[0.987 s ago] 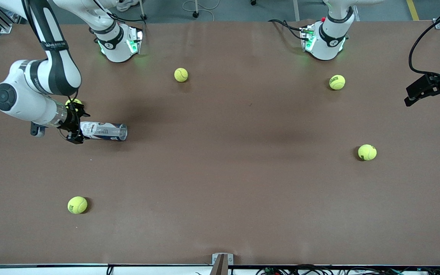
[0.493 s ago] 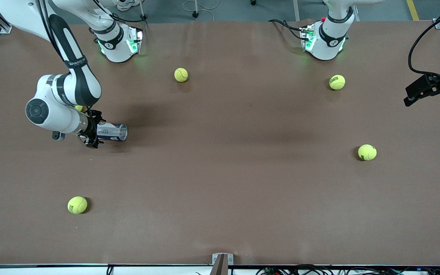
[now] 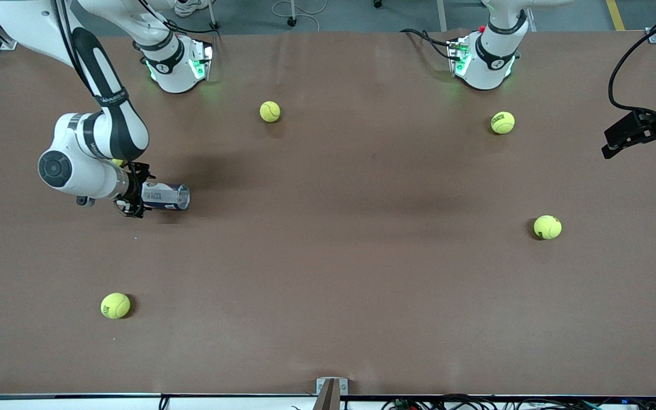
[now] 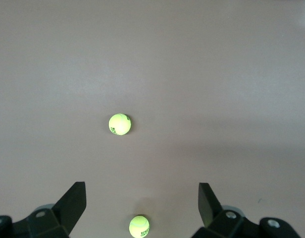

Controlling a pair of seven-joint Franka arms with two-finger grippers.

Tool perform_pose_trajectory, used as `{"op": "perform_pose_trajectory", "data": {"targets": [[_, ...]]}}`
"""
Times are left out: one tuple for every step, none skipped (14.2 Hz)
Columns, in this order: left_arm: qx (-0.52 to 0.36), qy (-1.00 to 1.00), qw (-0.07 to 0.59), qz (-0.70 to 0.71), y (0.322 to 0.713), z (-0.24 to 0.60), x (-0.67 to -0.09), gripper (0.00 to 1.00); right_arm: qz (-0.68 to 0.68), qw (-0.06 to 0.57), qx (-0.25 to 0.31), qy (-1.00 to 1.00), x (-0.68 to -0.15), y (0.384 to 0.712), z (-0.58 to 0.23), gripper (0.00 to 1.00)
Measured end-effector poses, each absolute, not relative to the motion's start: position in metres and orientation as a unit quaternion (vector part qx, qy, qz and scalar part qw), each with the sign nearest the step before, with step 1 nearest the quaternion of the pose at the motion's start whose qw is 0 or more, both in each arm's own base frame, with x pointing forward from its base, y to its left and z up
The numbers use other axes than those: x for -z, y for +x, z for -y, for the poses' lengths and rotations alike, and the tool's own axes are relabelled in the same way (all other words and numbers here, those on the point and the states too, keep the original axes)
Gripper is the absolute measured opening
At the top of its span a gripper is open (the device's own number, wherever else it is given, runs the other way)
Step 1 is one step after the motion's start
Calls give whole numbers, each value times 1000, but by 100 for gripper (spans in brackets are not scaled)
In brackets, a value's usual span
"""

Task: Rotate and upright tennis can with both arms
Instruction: 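Close the right gripper around the can's closed end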

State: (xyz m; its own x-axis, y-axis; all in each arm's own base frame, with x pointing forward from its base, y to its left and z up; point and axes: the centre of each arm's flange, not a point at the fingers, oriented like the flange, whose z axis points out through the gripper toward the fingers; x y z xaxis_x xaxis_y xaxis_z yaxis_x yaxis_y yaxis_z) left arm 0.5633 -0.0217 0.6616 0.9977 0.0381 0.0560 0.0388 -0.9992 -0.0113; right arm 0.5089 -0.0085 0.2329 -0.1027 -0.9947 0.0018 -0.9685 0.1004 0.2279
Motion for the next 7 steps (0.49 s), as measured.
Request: {"op": "perform_pose_trajectory", "data": {"targets": [[28,-999,6,19,563,22,-662,100,739,78,81,665,-233,509,13,100],[28,-999,6,19,563,22,-662,100,738,80,75,666,-233,510,20,100],[28,-999,6,19,563,22,-661,100,738,82,70,666,-233,510,26,100],[28,-999,6,19,563,22,-661,100,738,84,66,666,-233,509,31,100],[28,-999,6,19,563,22,-661,100,738,84,64,666,-231,509,34,100],[28,-999,6,19,563,22,-661,100,737,84,59,669,-228,507,35,100],[28,-999,6,19,563,22,-661,100,734,83,54,672,-223,505,35,100]]}}
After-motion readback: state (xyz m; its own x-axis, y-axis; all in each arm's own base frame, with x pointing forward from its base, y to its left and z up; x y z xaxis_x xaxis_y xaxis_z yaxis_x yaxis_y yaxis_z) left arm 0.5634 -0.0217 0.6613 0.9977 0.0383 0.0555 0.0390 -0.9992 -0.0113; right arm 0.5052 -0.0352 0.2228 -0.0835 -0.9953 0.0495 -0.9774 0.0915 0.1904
